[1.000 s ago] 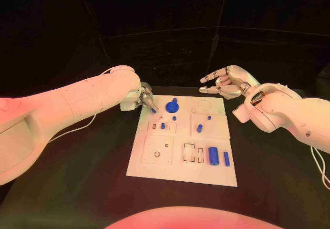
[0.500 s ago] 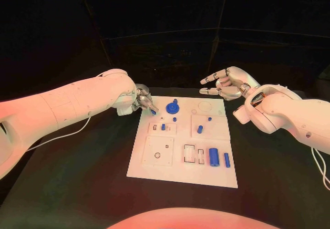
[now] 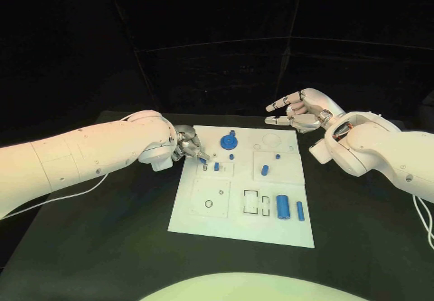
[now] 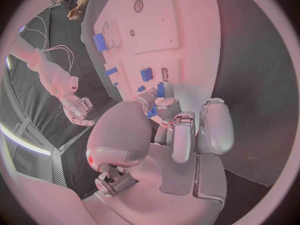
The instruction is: Assemble the parts on the task board
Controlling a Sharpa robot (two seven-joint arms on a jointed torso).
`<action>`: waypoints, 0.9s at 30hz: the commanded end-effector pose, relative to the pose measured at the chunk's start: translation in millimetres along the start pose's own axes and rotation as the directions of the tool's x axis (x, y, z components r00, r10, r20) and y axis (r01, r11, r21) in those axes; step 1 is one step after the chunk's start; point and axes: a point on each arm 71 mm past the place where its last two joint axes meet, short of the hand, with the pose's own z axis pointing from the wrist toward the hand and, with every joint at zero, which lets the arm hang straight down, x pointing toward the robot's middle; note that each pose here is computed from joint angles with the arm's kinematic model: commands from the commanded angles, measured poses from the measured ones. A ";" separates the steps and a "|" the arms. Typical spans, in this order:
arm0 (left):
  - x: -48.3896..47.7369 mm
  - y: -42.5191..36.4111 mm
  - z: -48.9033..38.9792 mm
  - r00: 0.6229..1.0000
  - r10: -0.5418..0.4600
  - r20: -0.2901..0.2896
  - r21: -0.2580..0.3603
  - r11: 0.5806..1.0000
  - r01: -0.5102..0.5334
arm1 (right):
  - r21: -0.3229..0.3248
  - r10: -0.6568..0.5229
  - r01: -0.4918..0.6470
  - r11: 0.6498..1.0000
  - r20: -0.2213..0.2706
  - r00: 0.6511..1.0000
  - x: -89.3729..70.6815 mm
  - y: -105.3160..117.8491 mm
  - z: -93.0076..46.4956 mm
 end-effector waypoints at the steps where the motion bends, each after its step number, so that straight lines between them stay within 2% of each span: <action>1: 2.9 0.1 -2.0 0.998 0.020 0.056 -0.002 1.000 -0.020 | -0.002 0.002 -0.002 1.000 -0.009 1.000 0.0 0.9 0.4; 5: 11.3 1.7 -2.7 0.998 0.045 0.054 -0.002 0.999 -0.045 | -0.001 0.002 -0.002 1.000 -0.009 1.000 -0.2 0.6 0.3; 9: 15.2 2.1 -3.0 0.997 0.053 0.053 -0.001 0.999 -0.053 | -0.001 0.002 -0.002 1.000 -0.009 1.000 -0.4 0.3 0.3; 27: 19.9 -0.1 -2.5 0.992 0.118 0.041 -0.007 0.993 -0.118 | -0.002 0.002 -0.002 1.000 -0.010 1.000 -0.3 0.2 0.7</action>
